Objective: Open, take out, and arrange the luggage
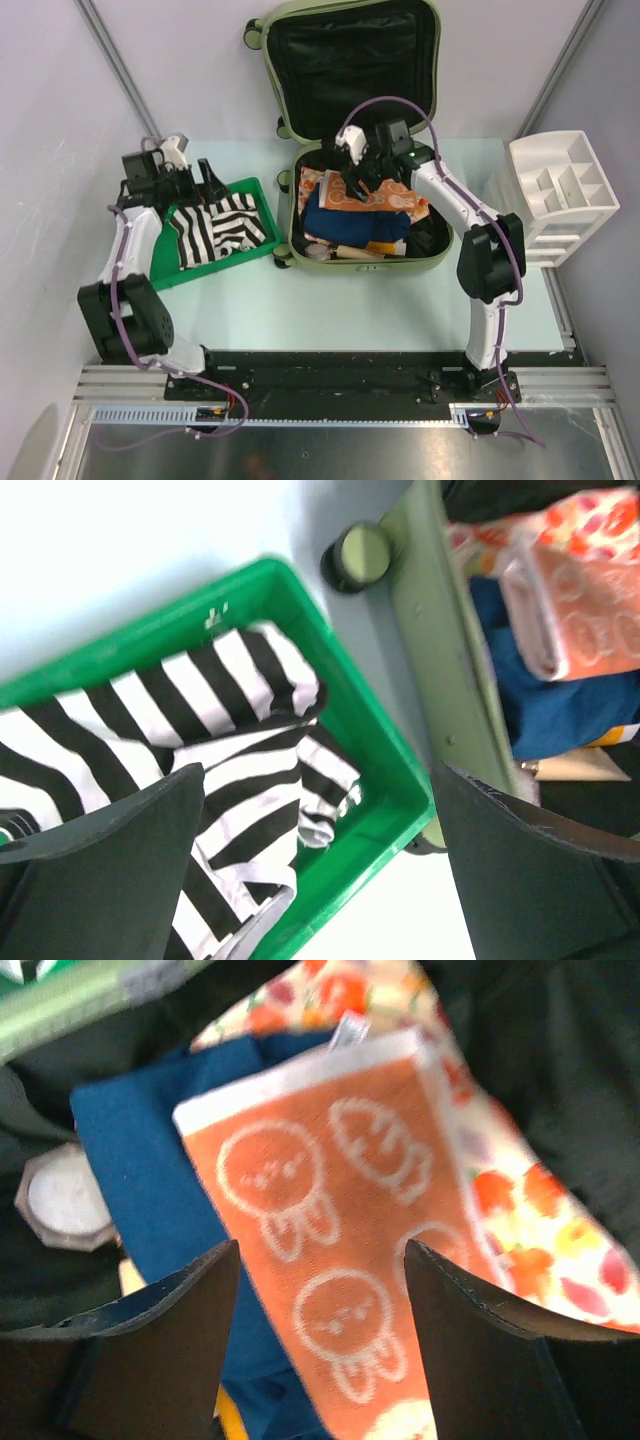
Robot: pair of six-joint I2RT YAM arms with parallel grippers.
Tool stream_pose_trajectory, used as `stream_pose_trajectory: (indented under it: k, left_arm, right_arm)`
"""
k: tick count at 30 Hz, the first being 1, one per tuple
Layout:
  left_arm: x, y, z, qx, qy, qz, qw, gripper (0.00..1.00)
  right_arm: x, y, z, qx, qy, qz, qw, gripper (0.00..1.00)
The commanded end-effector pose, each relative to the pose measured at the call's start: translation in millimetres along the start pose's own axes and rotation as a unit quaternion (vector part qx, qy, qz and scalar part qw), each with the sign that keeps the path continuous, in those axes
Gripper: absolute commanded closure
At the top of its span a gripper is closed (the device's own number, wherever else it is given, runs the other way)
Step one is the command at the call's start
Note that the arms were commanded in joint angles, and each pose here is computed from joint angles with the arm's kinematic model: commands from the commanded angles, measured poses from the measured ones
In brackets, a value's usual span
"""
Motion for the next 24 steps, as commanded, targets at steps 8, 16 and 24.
stream_pose_trajectory:
  k: [8, 16, 24]
  left_arm:
    - [-64.2, -72.6, 76.2, 0.088, -0.151, -0.014, 0.985, 0.00]
    - [-80.3, -97.2, 84.9, 0.131, -0.181, -0.059, 0.973, 0.00]
    - [-12.9, -147.5, 43.0, 0.138, -0.092, -0.116, 0.979, 0.00]
  right_arm:
    - [51.3, 45.3, -43.6, -0.069, 0.078, 0.044, 0.994, 0.29]
    - [53.1, 29.5, -40.3, -0.064, 0.055, 0.029, 0.996, 0.66]
    - [32.1, 25.2, -25.2, -0.050, 0.024, 0.049, 0.997, 0.69]
Point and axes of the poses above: each gripper's point midway between its finger pads, its own x axis out along the fingers, its own y axis along the line the jaws close on, z = x × y, the point moved 4 cm from there along -x, back along the fingers, and after that the axes turned 11 degrees about -x, right-handed, at the moved point
